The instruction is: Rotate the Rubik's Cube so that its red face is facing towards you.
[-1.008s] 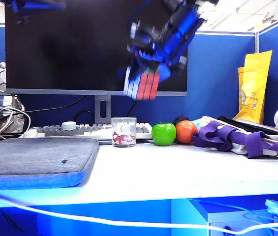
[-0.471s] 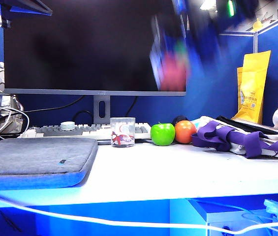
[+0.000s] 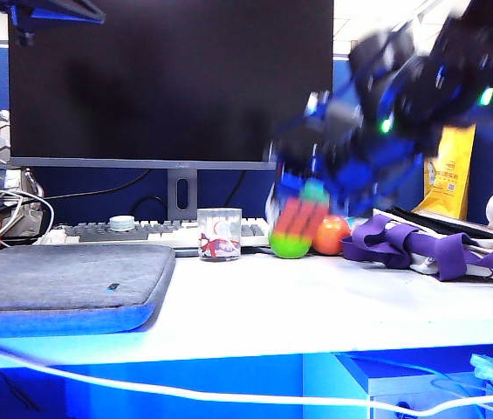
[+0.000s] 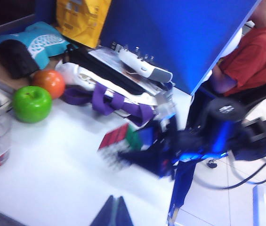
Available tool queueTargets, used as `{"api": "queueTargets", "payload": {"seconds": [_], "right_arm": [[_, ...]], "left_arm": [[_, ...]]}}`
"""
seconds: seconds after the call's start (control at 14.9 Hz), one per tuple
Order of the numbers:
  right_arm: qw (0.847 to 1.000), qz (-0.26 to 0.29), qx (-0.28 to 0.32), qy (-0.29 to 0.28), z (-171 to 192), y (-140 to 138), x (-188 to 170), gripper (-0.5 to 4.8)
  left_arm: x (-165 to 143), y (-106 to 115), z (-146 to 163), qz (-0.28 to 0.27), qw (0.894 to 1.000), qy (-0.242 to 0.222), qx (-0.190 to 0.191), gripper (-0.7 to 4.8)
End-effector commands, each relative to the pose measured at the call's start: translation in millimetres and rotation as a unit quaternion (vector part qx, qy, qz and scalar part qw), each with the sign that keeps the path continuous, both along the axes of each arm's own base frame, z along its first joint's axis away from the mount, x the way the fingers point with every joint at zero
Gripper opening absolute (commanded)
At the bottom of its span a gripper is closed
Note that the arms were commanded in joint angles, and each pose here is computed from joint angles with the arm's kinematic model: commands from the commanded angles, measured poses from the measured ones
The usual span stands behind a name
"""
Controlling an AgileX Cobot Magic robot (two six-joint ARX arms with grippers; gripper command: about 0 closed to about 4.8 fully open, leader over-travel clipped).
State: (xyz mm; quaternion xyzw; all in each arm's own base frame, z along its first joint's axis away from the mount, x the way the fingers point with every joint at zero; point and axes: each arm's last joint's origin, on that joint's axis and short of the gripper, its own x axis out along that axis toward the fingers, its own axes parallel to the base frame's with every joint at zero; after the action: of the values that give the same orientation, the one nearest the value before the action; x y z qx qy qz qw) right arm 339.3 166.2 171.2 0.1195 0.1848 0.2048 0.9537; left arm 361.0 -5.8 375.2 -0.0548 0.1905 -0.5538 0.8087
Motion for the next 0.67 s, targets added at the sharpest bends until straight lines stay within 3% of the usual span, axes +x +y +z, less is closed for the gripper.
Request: {"api": "queueTargets", "payload": {"seconds": [0.07, 0.67], "right_arm": [[1.000, -0.003, 0.009, 0.005, -10.8, 5.5, 10.3, -0.02], [0.999, -0.041, -0.027, -0.016, -52.4, 15.8, 30.7, -0.02]], "left_arm": [[-1.1, -4.8, 4.4, -0.009, 1.000, -0.014, -0.002, -0.04], [-0.5, -20.4, 5.4, -0.029, 0.999, -0.025, -0.001, -0.04]]}}
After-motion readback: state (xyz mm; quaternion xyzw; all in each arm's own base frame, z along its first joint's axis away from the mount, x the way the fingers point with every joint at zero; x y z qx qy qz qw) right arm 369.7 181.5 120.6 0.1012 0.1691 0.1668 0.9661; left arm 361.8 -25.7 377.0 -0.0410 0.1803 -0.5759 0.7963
